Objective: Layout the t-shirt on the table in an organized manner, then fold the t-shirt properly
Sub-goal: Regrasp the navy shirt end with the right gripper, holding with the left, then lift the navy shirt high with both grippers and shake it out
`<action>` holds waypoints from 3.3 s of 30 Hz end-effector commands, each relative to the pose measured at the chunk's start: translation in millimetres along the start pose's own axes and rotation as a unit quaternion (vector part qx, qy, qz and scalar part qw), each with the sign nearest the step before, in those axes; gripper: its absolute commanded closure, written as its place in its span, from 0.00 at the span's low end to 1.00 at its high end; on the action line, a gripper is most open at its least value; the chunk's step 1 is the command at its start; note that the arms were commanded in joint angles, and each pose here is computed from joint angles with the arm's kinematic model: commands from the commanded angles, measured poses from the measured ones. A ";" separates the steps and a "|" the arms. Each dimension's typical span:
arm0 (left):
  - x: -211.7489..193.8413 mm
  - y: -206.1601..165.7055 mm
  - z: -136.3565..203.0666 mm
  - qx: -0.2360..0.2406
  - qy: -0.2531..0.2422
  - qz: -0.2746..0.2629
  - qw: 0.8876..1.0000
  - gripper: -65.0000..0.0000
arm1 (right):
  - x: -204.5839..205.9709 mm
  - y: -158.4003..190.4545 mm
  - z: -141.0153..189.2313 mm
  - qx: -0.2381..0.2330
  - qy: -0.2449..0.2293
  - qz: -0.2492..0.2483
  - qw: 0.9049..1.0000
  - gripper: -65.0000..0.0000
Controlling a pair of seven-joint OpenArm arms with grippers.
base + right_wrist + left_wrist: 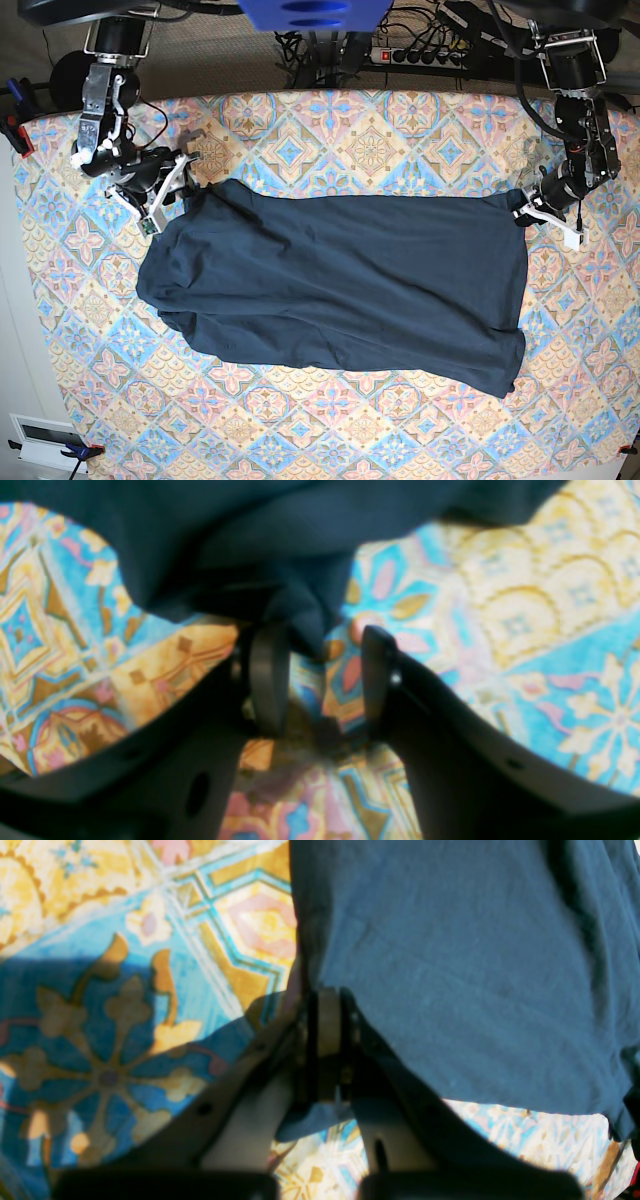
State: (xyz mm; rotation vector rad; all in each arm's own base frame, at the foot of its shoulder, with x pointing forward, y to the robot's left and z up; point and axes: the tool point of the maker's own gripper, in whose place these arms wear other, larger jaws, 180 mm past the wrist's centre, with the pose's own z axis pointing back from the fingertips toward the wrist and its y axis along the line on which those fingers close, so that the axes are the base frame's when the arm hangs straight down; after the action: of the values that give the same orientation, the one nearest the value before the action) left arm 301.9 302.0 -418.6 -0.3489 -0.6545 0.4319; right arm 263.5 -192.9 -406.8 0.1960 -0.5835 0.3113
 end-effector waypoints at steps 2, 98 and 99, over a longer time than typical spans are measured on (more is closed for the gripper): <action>15.4 2.5 6.0 0.005 -0.015 -0.010 1.000 1.00 | 14.6 -3.8 5.1 -0.005 -0.021 0.010 1.000 0.64; 396.4 -311.6 187.0 -0.321 -0.359 -0.067 0.874 1.00 | 460.4 -80.4 283.5 0.087 -0.518 0.078 0.848 1.00; 403.0 -317.7 199.6 -0.327 -0.369 -0.071 0.867 1.00 | 465.0 -78.8 292.9 0.086 -0.526 0.082 0.842 1.00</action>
State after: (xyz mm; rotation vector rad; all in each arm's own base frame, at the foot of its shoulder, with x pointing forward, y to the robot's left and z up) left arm 553.6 253.3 34.5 -0.7771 -1.4778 0.1885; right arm 518.0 -234.8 51.3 0.4870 -1.5707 0.4007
